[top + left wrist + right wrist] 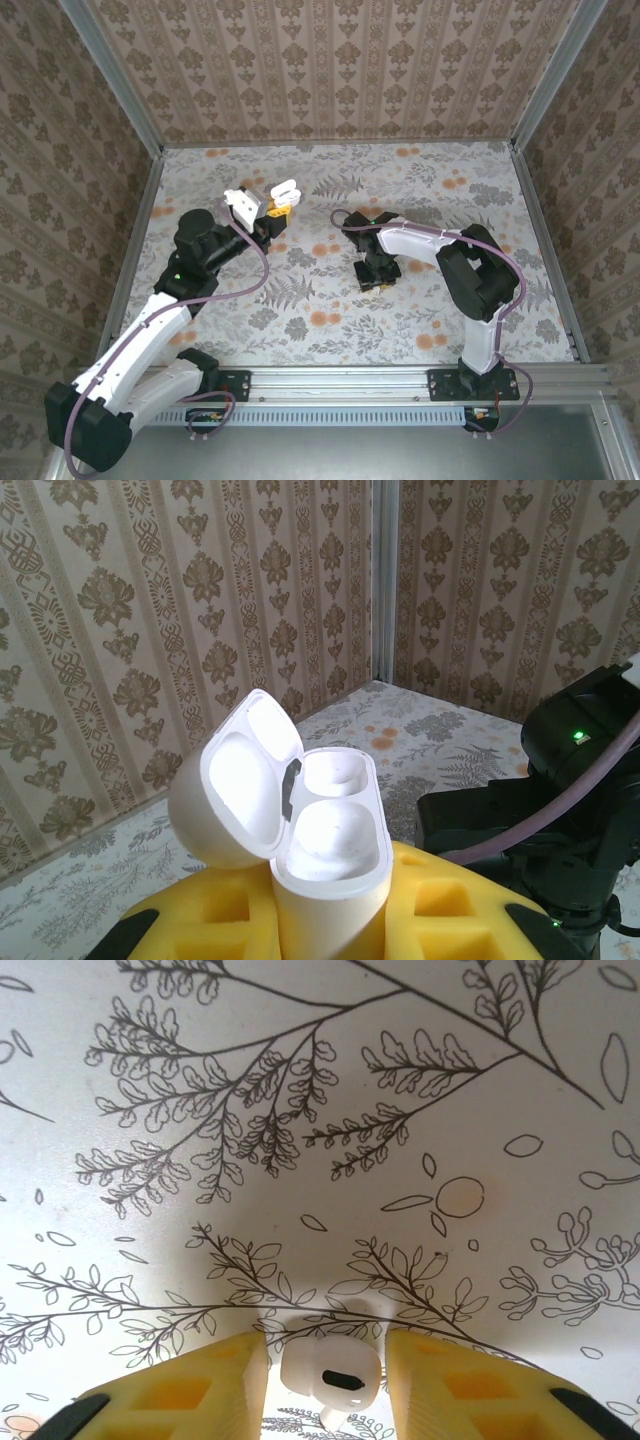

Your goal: Insert wireless bluetooth earbuds into charging case

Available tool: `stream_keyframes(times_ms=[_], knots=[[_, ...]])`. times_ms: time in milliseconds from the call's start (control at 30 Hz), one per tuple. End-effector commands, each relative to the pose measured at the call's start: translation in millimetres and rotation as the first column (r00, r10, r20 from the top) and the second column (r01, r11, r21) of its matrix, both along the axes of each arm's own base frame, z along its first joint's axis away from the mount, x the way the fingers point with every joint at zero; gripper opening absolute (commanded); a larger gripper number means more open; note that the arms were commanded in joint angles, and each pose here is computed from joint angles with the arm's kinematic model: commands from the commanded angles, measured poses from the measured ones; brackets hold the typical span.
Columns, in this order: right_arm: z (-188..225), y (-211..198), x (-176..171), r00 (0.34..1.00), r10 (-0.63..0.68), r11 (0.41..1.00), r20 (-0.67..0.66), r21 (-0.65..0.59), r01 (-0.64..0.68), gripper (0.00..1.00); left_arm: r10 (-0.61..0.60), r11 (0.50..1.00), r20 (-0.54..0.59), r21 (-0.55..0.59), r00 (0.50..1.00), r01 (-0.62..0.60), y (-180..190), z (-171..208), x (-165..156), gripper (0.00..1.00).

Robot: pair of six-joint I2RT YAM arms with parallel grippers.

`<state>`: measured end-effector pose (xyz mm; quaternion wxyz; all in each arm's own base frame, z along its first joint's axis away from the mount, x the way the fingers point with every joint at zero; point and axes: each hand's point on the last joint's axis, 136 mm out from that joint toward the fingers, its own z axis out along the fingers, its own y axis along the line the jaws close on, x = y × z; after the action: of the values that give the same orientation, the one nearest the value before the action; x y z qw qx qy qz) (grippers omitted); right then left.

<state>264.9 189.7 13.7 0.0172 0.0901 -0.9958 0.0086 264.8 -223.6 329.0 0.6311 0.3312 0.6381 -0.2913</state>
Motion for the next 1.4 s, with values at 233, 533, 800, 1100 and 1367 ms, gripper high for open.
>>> stream_keyframes(times_ms=[233,533,800,1100,1367], knots=[[0.5,-1.6,7.3,1.0,0.011,0.999,0.024,-0.03,-0.01,0.37,-0.019,0.999,0.04,-0.044,0.999,0.021,-3.0,20.5,-2.8,0.11],[-5.3,-4.7,5.2,1.0,0.023,0.999,0.007,-0.049,-0.023,0.34,-0.016,0.999,0.04,-0.042,0.999,0.018,-2.0,20.4,-3.6,0.11],[-3.4,-5.1,6.6,1.0,0.014,0.999,0.024,-0.043,-0.013,0.31,-0.026,0.999,0.022,-0.037,0.999,0.027,-4.7,14.3,-2.4,0.11],[74.7,-0.8,30.3,0.966,-0.01,0.999,0.257,0.055,-0.004,0.3,-0.069,0.997,-0.051,-0.02,0.996,0.068,-23.1,-14.1,9.1,0.11],[192.9,13.9,57.0,0.823,-0.068,0.967,0.565,0.24,-0.085,0.29,-0.134,0.991,-0.086,-0.005,0.987,0.135,-51.6,-34.0,13.7,0.11]])
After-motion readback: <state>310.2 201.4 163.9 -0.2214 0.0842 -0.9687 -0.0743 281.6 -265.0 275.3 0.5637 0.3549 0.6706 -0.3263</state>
